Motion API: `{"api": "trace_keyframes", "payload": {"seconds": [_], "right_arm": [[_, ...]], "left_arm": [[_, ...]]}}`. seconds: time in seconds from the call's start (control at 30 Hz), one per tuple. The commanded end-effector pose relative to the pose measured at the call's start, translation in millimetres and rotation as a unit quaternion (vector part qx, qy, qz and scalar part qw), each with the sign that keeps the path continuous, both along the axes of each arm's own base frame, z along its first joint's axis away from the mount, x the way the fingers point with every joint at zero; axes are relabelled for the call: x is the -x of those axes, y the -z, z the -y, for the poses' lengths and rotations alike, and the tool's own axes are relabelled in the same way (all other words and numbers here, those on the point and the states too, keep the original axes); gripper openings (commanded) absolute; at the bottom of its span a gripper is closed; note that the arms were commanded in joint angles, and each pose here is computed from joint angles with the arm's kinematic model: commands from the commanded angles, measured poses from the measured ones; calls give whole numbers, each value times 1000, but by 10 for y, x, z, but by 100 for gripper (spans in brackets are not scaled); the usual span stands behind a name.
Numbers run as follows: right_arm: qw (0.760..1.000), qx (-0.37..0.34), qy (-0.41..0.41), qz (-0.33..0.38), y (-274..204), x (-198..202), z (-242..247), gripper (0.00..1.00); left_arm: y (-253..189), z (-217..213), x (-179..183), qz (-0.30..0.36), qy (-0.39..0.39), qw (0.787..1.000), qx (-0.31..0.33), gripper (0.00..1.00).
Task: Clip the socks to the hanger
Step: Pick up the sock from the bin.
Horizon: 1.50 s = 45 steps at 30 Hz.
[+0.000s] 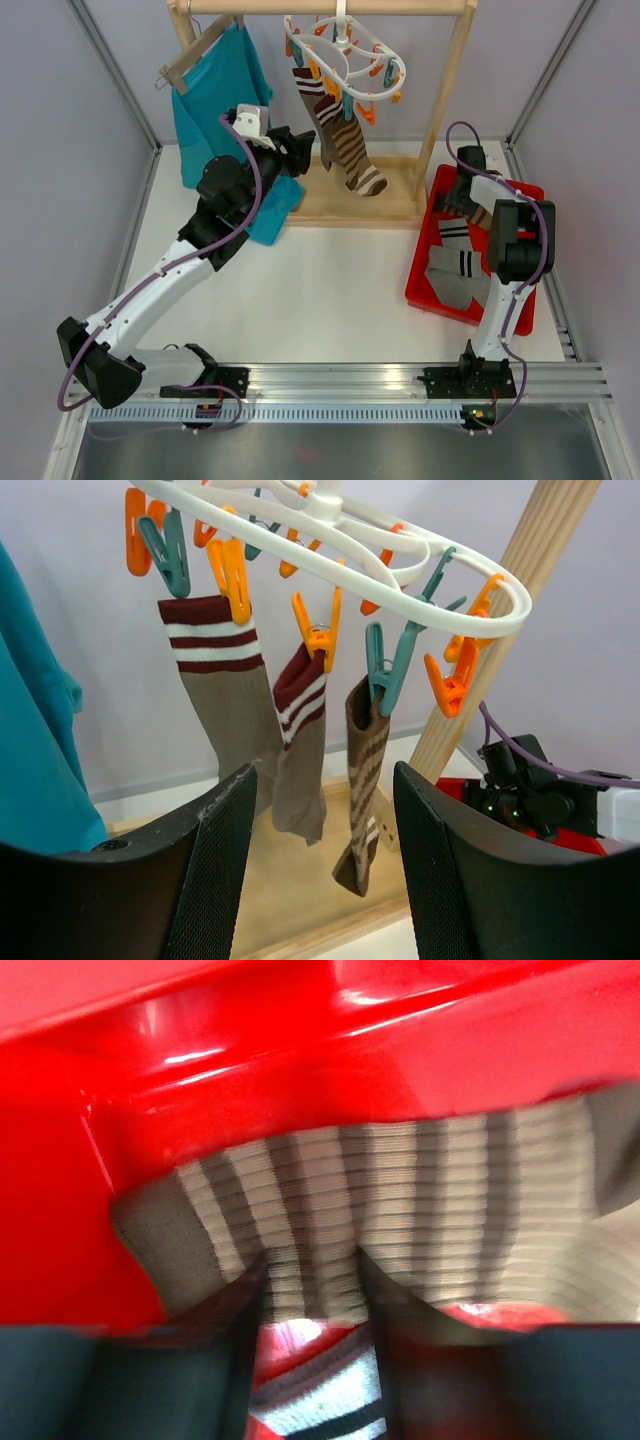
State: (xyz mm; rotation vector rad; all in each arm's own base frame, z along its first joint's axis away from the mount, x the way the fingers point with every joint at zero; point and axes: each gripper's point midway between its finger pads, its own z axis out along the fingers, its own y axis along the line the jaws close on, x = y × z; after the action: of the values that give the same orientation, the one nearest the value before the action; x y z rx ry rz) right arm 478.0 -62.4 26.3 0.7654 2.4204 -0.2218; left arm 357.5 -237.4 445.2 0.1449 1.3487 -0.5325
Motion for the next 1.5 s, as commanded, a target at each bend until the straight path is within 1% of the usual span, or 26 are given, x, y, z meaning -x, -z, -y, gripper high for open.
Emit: {"api": "trace_keyframes", "payload": {"seconds": [0.0,0.07,0.1,0.2,0.27,0.37,0.53,0.6,0.67,0.7,0.77,0.8,0.87,0.9,0.97,1.03,1.07,1.13,1.17,1.23,1.27,1.37,1.4,1.47], "right_arm": [[1000,-5,5,20,-13,-61,-8,37],[1000,-6,8,20,-12,-58,-7,24],[1000,-7,7,22,-32,-63,-12,17],[1000,-7,8,27,-96,-63,-10,6],[999,-6,10,32,-162,-62,-6,1],[999,-9,9,49,-361,-66,-20,0],[995,-5,12,101,-932,-56,-12,0],[992,-7,14,127,-1192,-43,-13,0],[990,-10,17,141,-1337,-15,-5,0],[988,-13,17,154,-1468,10,-17,0],[986,-17,19,165,-1567,55,-24,0],[983,-17,19,180,-1700,92,-30,0],[982,-22,19,187,-1754,159,-51,0],[979,-23,18,201,-1875,199,-60,0],[978,-27,13,206,-1919,270,-93,0],[975,-30,8,221,-2078,350,-116,0],[974,-34,5,224,-2094,389,-134,0],[968,-36,0,248,-2276,476,-161,0],[964,-38,-2,262,-2379,547,-174,0],[958,-52,-16,282,-2484,597,-253,0],[954,-64,-28,292,-2558,652,-318,0],[944,-81,-44,318,-2676,750,-411,0],[935,-85,-47,340,-2822,824,-438,0],[931,-93,-49,349,-2841,916,-470,0]], "left_arm": [[-60,70,101,-2,34,999,16,62],[-59,107,106,-5,43,999,16,62],[-46,139,121,-7,51,999,15,62],[12,232,118,-17,70,997,19,61],[65,309,108,-25,82,996,19,61],[141,489,131,-38,113,993,17,60],[249,800,220,-47,152,987,0,57],[293,944,272,-51,168,984,1,57],[296,1059,327,-53,187,981,8,57],[360,1124,318,-66,193,979,16,57],[397,1237,382,-75,221,972,23,57],[403,1306,436,-81,242,966,31,57],[480,1427,458,-98,262,959,37,57],[479,1490,504,-104,281,953,46,57],[554,1602,515,-115,295,948,45,57],[585,1667,486,-120,296,947,37,57],[685,1725,445,-130,297,945,31,57],[717,1780,424,-140,302,942,35,57],[800,1851,431,-150,315,936,33,57],[800,1933,461,-162,335,927,51,57],[874,1998,477,-172,349,920,51,57],[875,2083,495,-191,364,909,67,57],[888,2126,520,-202,376,901,76,57],[867,2168,535,-209,386,894,91,57]]}}
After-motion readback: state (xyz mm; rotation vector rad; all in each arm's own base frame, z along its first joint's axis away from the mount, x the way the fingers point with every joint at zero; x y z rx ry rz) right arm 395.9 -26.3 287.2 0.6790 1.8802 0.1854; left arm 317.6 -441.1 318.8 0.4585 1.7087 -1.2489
